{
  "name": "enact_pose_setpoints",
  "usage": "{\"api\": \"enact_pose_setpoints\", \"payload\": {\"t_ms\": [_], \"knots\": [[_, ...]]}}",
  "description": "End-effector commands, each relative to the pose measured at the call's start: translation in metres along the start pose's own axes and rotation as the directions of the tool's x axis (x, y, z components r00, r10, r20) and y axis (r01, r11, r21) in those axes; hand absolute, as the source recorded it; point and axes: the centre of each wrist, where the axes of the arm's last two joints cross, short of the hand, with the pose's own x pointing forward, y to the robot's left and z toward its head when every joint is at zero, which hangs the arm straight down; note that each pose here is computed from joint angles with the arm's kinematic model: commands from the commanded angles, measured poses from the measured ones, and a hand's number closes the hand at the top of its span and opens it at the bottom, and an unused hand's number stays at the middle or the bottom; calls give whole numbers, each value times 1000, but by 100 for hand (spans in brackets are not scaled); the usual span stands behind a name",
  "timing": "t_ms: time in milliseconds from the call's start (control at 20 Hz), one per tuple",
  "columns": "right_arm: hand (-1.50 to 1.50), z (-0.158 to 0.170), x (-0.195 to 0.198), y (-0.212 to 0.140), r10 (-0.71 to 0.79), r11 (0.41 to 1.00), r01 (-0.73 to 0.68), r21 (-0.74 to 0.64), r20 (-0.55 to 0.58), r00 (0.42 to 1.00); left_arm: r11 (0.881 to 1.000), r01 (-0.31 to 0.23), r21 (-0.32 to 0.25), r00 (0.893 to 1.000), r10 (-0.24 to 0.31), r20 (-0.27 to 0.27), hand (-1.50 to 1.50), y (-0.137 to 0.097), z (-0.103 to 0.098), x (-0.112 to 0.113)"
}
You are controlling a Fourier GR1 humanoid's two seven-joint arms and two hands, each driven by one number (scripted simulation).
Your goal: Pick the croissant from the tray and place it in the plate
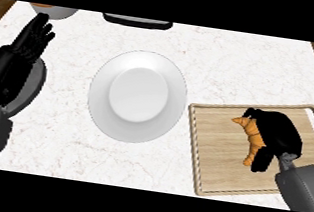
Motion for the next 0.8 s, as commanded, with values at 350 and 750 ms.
{"api": "enact_pose_setpoints", "payload": {"t_ms": [350, 750], "knots": [[150, 54, -68, 7, -117, 963, 43, -266, -268, 956, 1000, -2, -9, 1000, 2, -15, 0, 2, 10, 2], [150, 87, -7, -52, -263, 883, 274, -381, 83, 961, 1000, 3, -5, 1000, -3, -18, 0, 11, 12, -5]]}}
